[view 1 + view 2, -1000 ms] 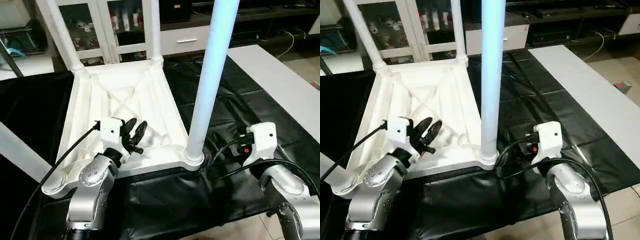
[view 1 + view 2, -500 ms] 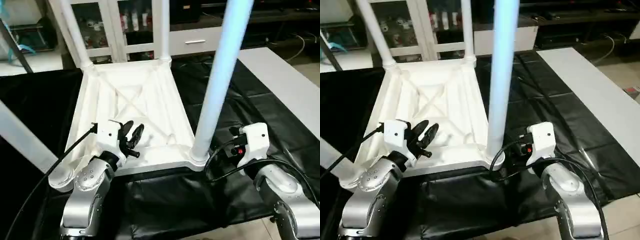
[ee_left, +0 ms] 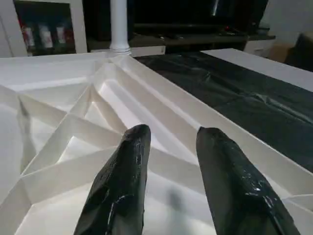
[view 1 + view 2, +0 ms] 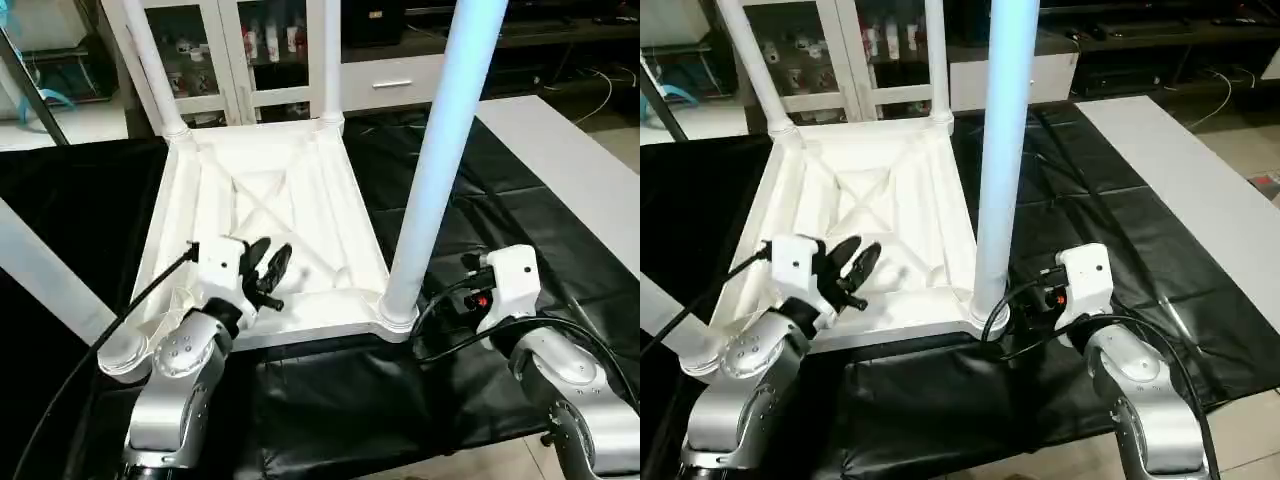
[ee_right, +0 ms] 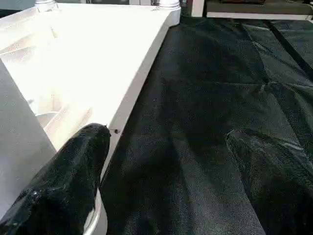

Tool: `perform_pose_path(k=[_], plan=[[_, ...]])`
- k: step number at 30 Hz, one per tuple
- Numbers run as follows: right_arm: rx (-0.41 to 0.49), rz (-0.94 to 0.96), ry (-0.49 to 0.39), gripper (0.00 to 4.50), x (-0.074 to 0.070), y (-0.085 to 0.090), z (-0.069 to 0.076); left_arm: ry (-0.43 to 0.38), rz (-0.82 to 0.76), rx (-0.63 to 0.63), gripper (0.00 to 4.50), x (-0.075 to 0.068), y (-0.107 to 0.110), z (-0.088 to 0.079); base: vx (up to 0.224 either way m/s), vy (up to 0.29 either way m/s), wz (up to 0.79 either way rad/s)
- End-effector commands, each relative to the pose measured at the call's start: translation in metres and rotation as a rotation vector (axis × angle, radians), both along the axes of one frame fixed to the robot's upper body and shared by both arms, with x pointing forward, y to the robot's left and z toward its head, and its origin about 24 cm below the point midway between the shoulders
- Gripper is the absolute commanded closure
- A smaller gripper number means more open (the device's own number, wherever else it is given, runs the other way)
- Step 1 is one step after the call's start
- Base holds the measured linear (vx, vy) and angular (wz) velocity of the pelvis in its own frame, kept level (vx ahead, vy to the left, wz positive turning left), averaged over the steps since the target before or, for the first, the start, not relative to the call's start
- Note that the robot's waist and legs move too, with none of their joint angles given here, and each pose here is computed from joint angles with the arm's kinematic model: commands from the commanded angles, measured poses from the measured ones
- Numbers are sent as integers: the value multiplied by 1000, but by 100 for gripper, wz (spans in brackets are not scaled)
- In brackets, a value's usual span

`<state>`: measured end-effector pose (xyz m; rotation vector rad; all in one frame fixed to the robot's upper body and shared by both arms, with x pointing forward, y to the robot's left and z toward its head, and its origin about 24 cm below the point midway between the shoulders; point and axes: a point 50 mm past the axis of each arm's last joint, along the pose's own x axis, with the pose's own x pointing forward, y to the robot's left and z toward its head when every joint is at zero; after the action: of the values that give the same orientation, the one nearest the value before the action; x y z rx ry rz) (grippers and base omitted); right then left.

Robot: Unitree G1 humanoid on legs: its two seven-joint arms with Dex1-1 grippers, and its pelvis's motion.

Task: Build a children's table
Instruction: Rotate leg to tighten

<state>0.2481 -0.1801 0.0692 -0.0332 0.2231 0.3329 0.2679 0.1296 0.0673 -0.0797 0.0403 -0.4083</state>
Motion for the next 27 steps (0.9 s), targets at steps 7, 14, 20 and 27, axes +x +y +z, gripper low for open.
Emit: perform_pose_path(k=[7,14,20,27], plan=[[-11,-16,-14,31,2,-2,0,1,-8,18,270,1,1,0,0,0,0],[-16,-21,-12,31,1,-3,-1,0,-18,9,270,2,-1,1,0,0,0],[-16,-18,-15,31,2,-2,0,3,-20,8,270,3,-1,0,0,0,0],[-17,-14,-16,31,3,-1,-1,0,-19,6,270,4,-1,0,-145,12,4]])
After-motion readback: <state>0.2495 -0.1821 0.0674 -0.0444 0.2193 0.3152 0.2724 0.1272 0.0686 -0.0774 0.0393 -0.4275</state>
